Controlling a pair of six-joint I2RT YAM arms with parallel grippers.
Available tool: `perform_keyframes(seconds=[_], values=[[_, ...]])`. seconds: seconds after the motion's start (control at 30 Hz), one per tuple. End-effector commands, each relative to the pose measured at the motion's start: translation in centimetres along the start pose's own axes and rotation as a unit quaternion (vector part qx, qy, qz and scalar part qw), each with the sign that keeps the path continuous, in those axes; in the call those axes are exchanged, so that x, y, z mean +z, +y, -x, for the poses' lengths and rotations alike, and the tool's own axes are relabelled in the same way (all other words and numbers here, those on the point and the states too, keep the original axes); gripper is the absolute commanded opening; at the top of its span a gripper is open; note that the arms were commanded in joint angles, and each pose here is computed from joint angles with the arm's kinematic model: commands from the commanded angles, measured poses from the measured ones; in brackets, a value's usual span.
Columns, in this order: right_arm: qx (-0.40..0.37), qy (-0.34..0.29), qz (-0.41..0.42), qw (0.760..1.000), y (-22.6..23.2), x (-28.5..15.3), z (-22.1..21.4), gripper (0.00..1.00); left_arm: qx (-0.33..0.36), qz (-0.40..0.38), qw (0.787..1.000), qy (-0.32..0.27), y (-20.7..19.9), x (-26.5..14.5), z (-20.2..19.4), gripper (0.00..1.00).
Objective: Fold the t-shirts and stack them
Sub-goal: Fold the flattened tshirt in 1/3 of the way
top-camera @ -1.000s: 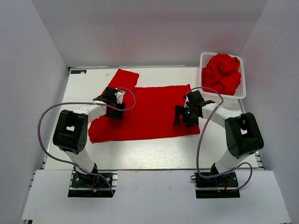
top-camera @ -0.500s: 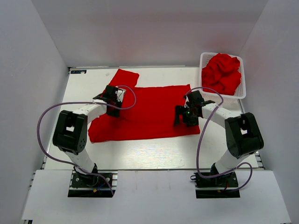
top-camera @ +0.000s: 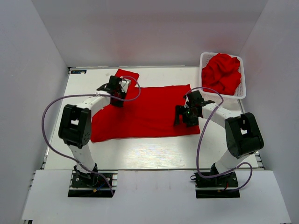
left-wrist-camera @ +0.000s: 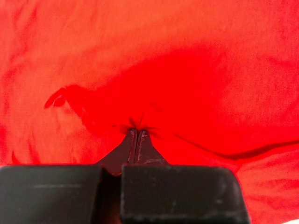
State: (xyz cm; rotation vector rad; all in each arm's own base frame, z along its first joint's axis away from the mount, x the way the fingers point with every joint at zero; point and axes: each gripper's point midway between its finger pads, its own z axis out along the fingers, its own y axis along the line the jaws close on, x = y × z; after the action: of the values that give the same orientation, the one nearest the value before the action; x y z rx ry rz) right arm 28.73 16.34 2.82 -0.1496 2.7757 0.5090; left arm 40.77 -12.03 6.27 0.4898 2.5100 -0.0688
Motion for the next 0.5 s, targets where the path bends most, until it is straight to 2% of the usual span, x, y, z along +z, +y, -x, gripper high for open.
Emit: perform_keyframes(seconds=[0.0,0.17,0.23,0.27,0.3,0.33,0.37,0.43,0.47], values=[[-0.001,0.002,-0.03,1.0,-1.4,0.6,0.0,0.9,0.037,-0.015,0.999,-0.015,-0.6,0.2,2.4,0.0],[0.0,0.003,-0.03,1.0,-1.5,0.7,-0.1,0.9,0.096,-0.062,0.993,-0.009,-2.8,2.5,3.6,0.0],[0.0,0.003,-0.03,1.0,-1.5,0.7,-0.1,0.9,0.111,-0.069,0.991,-0.007,-3.3,2.9,3.9,0.04],[-0.001,0.004,-0.029,1.0,-1.4,0.7,-0.1,0.9,0.121,-0.072,0.99,-0.01,-3.7,2.8,4.5,0.15],[-0.001,0.001,-0.027,1.0,-1.4,0.6,0.0,0.9,0.121,-0.071,0.99,-0.011,-3.7,3.0,4.7,0.2],[0.001,0.003,-0.029,1.0,-1.4,0.7,-0.1,0.9,0.13,-0.068,0.989,-0.012,-4.0,3.1,5.1,0.35],[0.0,0.001,-0.027,1.0,-1.3,0.7,0.0,0.9,0.131,-0.062,0.989,-0.011,-3.7,2.9,5.3,0.41],[0.002,0.0,-0.026,1.0,-1.3,0.6,0.0,0.9,0.134,-0.047,0.99,-0.01,-3.6,3.1,5.6,0.45],[0.001,-0.001,-0.026,1.0,-1.3,0.5,0.1,0.9,0.134,-0.04,0.99,-0.012,-3.3,3.3,6.0,0.58]])
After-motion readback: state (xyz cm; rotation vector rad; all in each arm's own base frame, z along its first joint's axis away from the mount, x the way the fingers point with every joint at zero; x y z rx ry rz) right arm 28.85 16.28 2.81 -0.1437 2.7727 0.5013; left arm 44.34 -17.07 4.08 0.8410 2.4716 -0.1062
